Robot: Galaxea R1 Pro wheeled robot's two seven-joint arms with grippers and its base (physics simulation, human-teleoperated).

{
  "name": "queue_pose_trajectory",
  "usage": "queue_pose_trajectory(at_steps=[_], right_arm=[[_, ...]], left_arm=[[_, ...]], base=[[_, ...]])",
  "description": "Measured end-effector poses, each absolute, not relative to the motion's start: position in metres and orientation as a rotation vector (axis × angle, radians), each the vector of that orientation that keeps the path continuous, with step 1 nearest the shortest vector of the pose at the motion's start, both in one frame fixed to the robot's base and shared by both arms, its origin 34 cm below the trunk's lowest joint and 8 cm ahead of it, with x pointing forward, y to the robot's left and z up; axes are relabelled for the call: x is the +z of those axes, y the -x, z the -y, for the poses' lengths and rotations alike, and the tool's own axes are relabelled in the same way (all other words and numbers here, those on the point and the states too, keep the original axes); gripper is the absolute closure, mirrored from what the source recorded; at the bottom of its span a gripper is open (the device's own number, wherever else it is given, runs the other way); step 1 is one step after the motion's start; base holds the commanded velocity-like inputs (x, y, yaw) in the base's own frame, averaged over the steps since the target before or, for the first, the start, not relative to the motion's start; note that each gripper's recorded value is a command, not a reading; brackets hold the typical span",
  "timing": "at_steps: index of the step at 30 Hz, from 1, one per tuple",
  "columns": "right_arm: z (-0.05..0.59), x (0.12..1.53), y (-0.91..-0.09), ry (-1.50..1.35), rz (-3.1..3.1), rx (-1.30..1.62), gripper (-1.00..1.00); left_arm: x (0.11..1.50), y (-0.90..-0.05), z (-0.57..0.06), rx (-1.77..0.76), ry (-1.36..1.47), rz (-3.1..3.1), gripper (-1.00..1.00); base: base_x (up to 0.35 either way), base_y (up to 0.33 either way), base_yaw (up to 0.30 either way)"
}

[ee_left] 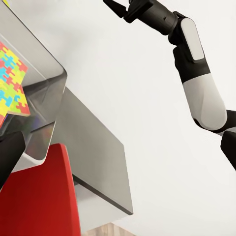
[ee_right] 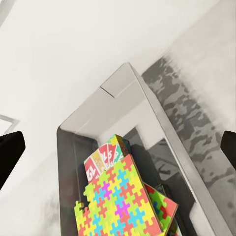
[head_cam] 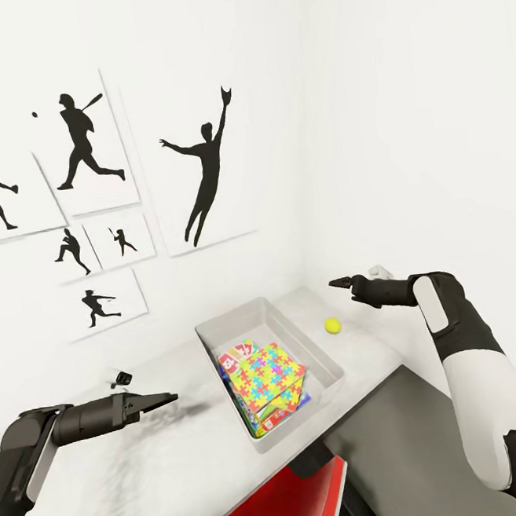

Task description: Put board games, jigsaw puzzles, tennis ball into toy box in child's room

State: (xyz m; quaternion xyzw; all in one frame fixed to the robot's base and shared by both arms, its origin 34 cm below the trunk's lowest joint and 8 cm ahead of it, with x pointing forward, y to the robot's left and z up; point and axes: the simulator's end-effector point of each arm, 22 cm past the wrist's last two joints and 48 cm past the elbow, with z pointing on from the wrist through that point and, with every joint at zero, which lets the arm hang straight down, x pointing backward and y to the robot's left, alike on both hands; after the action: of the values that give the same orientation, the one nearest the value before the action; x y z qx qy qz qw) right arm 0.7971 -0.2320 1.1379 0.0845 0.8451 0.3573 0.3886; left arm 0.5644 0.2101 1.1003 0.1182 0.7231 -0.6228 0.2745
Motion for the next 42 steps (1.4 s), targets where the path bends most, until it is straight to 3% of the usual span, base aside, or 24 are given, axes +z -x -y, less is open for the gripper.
queue_pose_trajectory(at_steps=[28,42], right_arm=[[0.235,1.126,-0.807,-0.243,-2.196,0.875,-1.00],[0.254,1.097,-0.840,-0.346,-2.449,0.542,-1.00]], left_arm=[[1.096,-0.566,-0.211,-1.683,-0.303,-1.947,-1.00],[1.152,-0.621,-0.225,-1.598,-0.360,-1.919,-1.00]], base=[[0.000,0.000,0.000],[0.000,0.000,0.000]])
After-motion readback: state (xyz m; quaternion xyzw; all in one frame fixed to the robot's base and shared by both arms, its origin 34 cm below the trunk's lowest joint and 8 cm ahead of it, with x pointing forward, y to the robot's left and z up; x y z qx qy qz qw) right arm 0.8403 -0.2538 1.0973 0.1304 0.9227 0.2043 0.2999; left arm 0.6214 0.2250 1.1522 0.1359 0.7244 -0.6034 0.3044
